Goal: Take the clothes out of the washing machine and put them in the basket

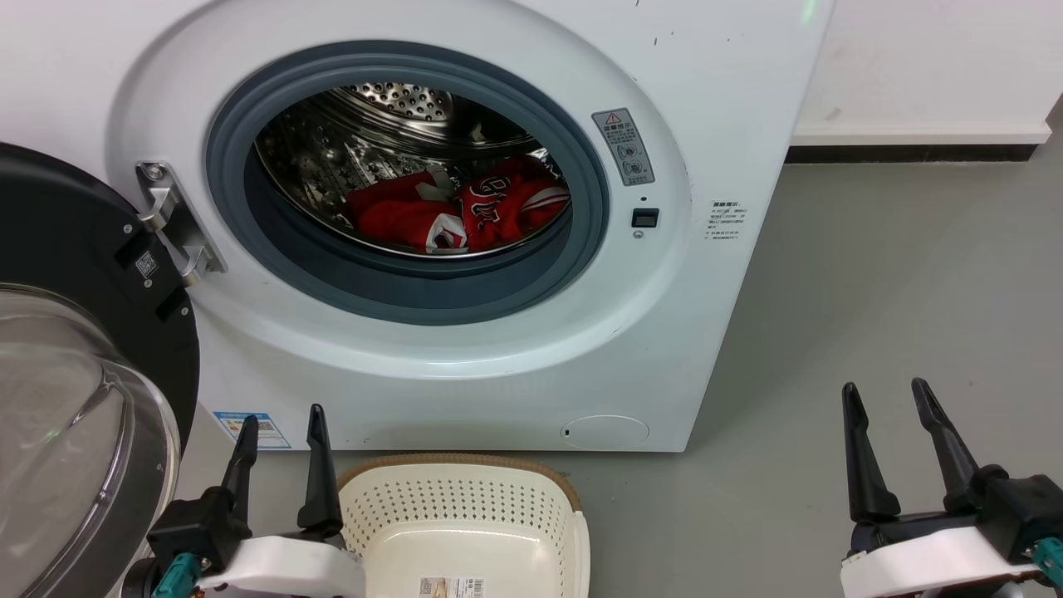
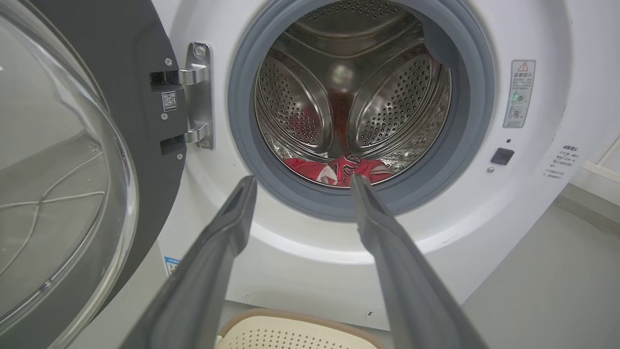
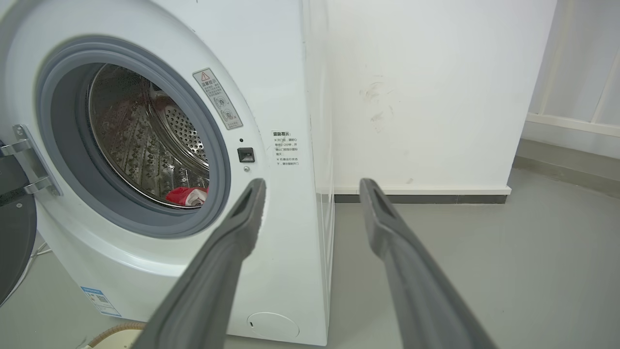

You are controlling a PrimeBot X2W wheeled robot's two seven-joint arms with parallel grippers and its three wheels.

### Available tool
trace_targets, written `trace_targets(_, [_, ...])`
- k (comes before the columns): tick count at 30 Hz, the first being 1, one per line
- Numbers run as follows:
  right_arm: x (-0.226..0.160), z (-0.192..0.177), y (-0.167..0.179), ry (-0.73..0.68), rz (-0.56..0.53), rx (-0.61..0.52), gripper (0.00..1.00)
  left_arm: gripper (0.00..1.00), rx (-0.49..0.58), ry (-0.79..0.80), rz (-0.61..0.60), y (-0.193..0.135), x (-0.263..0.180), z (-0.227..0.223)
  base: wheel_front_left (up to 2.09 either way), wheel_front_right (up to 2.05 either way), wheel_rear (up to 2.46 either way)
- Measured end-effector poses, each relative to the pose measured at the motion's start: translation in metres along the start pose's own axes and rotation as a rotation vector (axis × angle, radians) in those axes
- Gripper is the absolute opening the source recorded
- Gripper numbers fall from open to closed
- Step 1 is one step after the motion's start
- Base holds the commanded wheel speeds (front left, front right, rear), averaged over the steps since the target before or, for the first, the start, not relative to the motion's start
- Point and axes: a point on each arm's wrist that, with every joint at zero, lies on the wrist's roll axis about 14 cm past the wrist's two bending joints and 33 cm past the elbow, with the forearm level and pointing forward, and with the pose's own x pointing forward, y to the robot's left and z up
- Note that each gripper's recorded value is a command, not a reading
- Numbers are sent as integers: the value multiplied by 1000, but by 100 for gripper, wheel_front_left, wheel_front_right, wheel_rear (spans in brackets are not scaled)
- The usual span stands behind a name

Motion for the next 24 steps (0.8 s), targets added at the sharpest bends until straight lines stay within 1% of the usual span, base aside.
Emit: trace_targets(24, [-6,4,4,-24,31,-164,100,100,174,-14,-38,-6,-7,-4,0,0,0])
